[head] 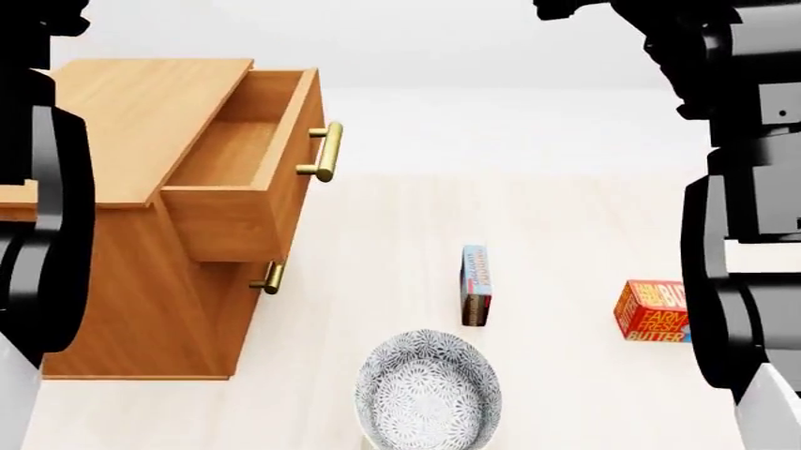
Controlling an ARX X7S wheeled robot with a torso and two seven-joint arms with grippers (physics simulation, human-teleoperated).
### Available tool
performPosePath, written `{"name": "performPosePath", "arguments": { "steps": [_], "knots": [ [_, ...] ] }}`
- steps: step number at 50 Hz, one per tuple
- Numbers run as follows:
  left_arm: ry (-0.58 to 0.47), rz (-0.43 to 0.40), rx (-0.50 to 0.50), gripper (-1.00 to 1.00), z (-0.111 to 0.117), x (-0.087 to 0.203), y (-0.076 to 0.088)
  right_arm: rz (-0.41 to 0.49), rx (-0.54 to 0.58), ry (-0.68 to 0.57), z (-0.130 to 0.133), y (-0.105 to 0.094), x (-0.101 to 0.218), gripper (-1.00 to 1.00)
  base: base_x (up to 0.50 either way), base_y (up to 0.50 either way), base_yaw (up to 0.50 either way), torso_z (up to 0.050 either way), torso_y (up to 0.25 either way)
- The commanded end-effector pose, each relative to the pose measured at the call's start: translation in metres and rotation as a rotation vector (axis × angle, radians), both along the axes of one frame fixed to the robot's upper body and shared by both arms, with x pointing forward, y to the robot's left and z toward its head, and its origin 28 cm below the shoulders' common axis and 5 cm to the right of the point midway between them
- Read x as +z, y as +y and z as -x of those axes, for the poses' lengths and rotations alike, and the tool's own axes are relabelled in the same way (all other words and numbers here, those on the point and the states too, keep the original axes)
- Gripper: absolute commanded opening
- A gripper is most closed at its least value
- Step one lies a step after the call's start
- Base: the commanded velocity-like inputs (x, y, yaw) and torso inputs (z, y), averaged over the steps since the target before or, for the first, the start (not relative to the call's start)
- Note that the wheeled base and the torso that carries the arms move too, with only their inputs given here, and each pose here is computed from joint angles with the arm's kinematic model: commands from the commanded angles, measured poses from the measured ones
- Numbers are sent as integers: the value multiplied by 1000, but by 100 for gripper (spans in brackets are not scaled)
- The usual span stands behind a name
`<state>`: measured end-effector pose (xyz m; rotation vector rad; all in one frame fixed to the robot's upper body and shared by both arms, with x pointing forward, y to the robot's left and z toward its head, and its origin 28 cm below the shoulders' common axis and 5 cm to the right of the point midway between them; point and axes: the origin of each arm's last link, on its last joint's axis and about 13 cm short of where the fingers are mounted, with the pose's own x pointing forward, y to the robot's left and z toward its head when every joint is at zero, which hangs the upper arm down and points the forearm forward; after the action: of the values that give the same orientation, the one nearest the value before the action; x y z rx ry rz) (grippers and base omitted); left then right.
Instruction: Put the chocolate pudding in the top drawer of the cabinet and close it.
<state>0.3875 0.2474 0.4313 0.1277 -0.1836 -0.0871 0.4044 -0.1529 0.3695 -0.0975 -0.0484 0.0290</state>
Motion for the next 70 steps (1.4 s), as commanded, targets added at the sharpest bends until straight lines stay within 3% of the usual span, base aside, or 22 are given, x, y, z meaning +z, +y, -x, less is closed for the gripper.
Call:
{"name": "performPosePath", "arguments": {
  "steps": [1, 18, 31, 38, 50, 70],
  "knots": [
    [25, 8, -10, 100, -1, -1, -2, -6, 0, 7, 1, -1, -2, 100, 0, 0, 0, 0, 0],
    [402, 30, -116, 100, -7, -18, -22, -14, -7, 32, 2, -5, -11, 100, 0, 0, 0, 0, 0],
    [663, 53, -88, 100, 7, -26, -27, -11, -2, 43, 3, -5, -15, 100, 0, 0, 0, 0, 0],
    [756, 118, -43, 100, 14, -29, -27, -7, 3, 49, 2, -4, -17, 100, 0, 0, 0, 0, 0],
    [841, 235, -26, 100, 13, -43, -28, -1, 11, 56, 1, -3, -20, 100, 0, 0, 0, 0, 0],
    [879, 269, -35, 100, 6, -65, -33, 6, 17, 67, 2, -2, -23, 100, 0, 0, 0, 0, 0]
  ]
}}
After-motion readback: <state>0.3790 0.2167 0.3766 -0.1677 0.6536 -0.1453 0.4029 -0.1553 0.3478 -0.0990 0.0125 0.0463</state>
